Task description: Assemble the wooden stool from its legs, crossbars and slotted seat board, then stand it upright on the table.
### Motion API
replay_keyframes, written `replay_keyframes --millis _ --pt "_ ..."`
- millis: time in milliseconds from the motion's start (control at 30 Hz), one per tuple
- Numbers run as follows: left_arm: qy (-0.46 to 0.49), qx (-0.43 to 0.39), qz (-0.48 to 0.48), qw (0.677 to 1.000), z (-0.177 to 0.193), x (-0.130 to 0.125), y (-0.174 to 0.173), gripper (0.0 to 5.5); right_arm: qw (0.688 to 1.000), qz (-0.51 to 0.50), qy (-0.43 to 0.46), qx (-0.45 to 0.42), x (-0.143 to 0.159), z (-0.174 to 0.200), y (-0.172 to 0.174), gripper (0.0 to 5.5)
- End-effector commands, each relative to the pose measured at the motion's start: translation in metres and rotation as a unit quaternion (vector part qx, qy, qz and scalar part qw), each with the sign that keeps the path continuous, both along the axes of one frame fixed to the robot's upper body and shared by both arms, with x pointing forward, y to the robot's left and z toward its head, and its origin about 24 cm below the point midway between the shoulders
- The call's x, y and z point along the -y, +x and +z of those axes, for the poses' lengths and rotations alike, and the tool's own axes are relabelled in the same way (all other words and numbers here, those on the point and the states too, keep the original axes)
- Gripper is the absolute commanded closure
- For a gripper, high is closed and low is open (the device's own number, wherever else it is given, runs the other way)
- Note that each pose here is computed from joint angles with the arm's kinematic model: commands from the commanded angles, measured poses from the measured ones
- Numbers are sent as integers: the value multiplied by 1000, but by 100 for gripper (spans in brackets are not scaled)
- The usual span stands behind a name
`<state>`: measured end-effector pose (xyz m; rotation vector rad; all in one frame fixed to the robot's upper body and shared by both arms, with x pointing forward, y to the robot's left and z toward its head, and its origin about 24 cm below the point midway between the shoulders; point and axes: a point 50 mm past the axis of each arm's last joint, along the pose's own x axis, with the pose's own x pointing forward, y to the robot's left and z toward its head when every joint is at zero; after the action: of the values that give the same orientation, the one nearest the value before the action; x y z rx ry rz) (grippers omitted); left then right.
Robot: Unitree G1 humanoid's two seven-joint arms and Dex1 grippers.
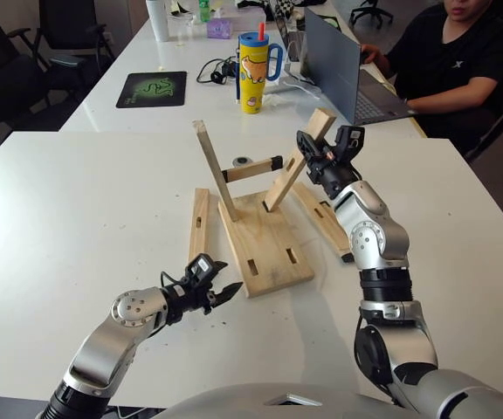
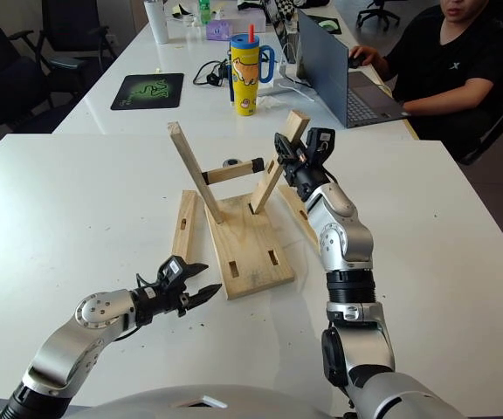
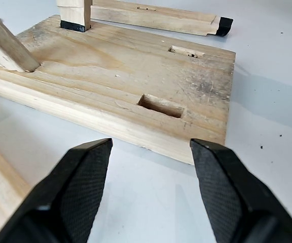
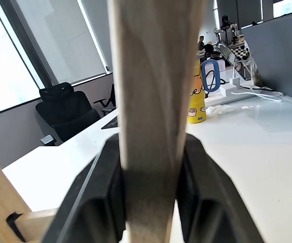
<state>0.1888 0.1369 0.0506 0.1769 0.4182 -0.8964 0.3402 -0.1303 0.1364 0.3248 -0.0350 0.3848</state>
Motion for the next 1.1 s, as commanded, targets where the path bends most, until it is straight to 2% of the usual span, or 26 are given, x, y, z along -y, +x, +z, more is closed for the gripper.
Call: replay_keyframes --millis 33,200,300,433,600,867,1100 --pt "-3 11 -1 1000 4 2 1 264 995 -2 -36 -95 1 -30 0 446" --pt "-36 90 27 995 38 -6 24 264 990 12 -68 -125 -1 -37 1 446" --pt "-80 155 81 981 72 -21 47 264 988 19 -85 -126 -3 -37 1 446" --pt "-151 193 132 961 105 -40 68 264 987 22 -98 -124 -5 -37 3 445" --pt "-205 188 131 951 123 -45 83 264 987 22 -104 -119 -5 -37 4 445" --pt "-228 139 108 958 125 -52 115 264 988 33 -104 -108 -8 -33 5 445" --pt "-230 125 93 961 124 -55 125 264 988 39 -109 -106 -10 -33 7 445"
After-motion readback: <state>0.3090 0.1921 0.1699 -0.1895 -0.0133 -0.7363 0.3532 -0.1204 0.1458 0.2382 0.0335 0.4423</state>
